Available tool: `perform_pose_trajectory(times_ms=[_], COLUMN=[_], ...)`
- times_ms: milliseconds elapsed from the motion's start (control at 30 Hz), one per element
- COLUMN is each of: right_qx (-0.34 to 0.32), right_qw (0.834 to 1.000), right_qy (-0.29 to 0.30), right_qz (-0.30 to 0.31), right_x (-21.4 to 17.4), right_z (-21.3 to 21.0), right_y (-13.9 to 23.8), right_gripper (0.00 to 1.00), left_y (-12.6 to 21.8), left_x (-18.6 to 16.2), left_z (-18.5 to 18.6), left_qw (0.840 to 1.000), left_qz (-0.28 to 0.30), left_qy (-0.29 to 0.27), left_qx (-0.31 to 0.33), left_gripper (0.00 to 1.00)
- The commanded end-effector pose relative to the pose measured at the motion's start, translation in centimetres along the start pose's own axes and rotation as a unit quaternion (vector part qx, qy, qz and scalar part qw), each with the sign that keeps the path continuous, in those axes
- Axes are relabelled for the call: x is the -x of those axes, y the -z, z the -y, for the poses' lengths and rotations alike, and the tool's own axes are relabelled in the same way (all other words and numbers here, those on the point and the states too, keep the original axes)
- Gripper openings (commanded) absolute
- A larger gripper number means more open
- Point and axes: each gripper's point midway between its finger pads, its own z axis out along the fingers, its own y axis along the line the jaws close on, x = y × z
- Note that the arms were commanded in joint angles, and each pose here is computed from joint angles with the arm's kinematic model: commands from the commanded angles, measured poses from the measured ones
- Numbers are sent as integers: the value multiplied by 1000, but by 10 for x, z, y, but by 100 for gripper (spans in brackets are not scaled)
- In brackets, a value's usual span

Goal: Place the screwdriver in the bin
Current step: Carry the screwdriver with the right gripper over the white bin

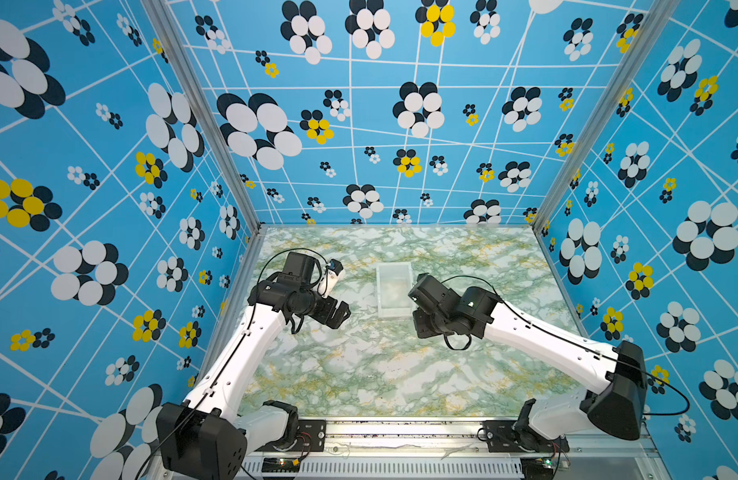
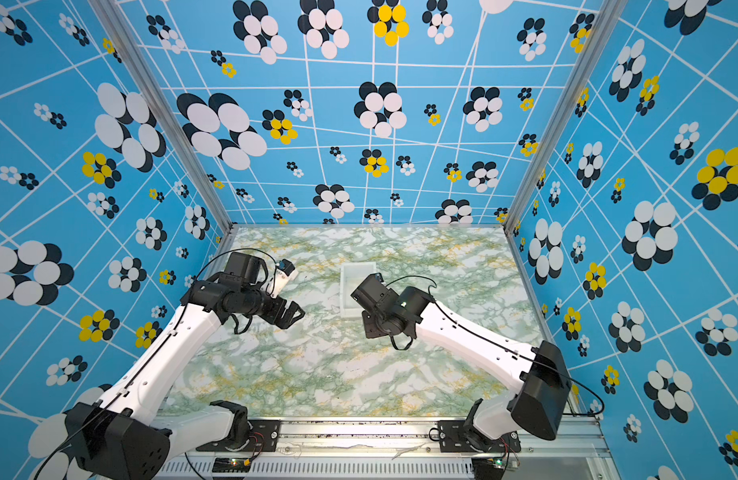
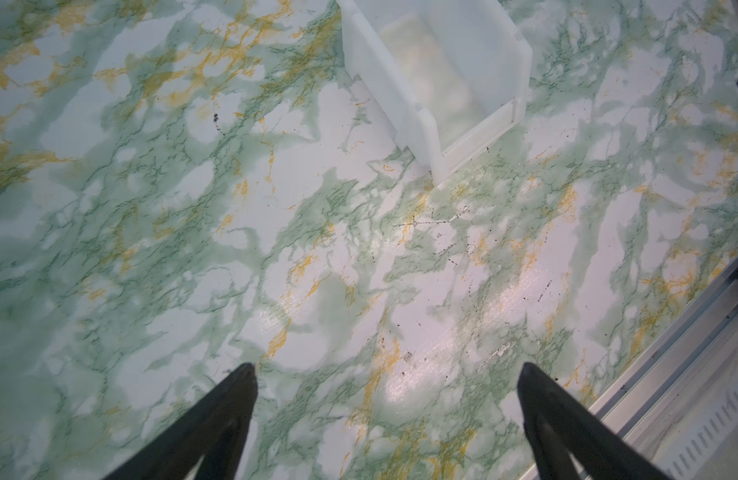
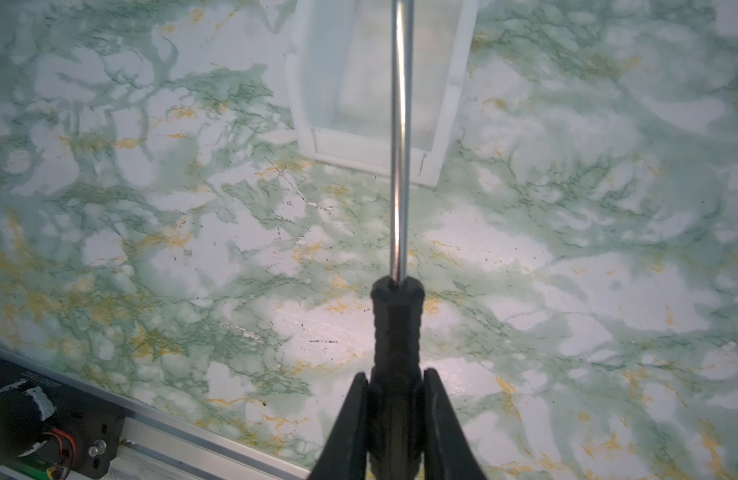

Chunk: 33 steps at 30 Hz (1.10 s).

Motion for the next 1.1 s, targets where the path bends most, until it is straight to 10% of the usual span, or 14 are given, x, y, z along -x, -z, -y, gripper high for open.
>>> perform_pose_trajectory(times_ms=[0,1067], right_qx=[0,5], right_qw=[999,995], right_qy=[33,86], right_qz=[-16,-60], right_x=[10,105], right_z=[-7,-26], right_y=[-7,-94], right_gripper=[13,12], left_y=[9,46], left_x=[0,-2], left_z=[2,-3], left_qw=[1000,998], left_qz=[10,61], left_qy=[-16,11], left_qx=[7,18], left_gripper=[99,99])
